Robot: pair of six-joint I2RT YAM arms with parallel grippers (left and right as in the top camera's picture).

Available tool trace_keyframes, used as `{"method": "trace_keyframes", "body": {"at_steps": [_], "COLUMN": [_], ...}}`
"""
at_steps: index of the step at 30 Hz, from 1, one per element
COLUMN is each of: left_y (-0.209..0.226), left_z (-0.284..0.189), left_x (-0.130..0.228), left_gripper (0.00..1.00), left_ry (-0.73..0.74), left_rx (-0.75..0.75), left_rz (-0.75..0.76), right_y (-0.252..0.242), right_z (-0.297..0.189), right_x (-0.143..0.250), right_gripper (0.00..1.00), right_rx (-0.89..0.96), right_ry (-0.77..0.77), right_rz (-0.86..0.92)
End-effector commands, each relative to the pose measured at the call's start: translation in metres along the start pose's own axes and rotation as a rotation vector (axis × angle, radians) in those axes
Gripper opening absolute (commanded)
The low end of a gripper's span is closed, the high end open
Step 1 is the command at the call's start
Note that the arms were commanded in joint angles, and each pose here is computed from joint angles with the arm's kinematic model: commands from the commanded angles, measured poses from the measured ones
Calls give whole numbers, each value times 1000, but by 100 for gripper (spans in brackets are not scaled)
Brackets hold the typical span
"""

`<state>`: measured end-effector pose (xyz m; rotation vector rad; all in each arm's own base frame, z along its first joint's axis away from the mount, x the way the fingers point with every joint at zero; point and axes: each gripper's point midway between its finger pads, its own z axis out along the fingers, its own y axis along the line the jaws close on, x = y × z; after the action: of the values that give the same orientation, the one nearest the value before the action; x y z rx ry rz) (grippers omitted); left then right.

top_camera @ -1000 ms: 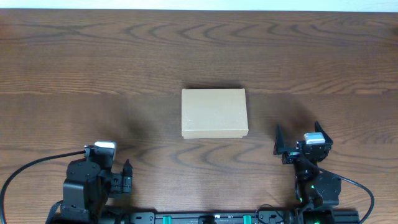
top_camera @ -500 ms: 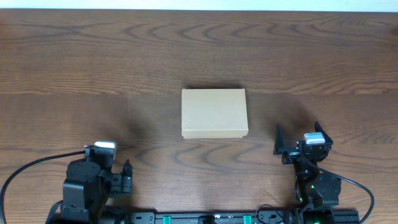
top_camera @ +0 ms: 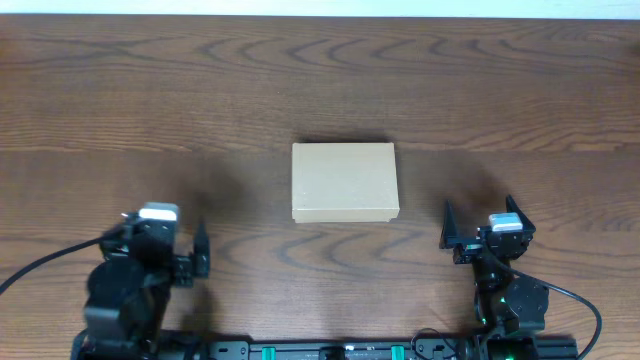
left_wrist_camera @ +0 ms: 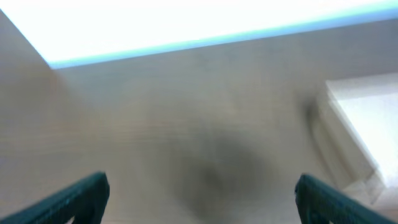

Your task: Pack container

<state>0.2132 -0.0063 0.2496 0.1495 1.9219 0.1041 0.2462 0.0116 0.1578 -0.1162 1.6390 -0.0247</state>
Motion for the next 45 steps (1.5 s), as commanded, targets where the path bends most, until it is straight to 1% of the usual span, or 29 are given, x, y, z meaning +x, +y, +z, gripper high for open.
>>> {"method": "trace_keyframes", "body": {"at_steps": [1,3,6,12,19,23,27,30,33,36,45], "left_y": [15,22,28,31,28,25,20,16,6,5,5], "left_z": [-2,-5,-6,9,34,46,55,62,68,68,68], "left_x": [-22,-34,-34,-9,23,42,60,78,100,99,99], "left_gripper": [95,95,95,95,96,95,95,95,96,96,95], "left_ry": [-169,-276,-354,-401,-431,-403,-337,-261,-172,-178,-178], "left_rx": [-79,-125,-165,-207,-220,-212,-188,-165,-110,-101,-101], "left_rz": [62,46,35,43,39,41,46,40,24,-26,-26], "right_y": [4,4,4,4,4,4,4,4,4,4,4], "right_z": [0,0,0,0,0,0,0,0,0,0,0], "right_x": [0,0,0,0,0,0,0,0,0,0,0], "right_gripper": [99,99,99,99,99,99,99,99,99,99,99], "right_rx": [-16,-16,-17,-16,-17,-16,-16,-16,-17,-16,-16], "right_ry": [-1,-2,-2,-2,-2,-2,-2,-2,-2,-2,-2], "right_rz": [-14,-14,-14,-14,-14,-14,-14,-14,-14,-14,-14]}}
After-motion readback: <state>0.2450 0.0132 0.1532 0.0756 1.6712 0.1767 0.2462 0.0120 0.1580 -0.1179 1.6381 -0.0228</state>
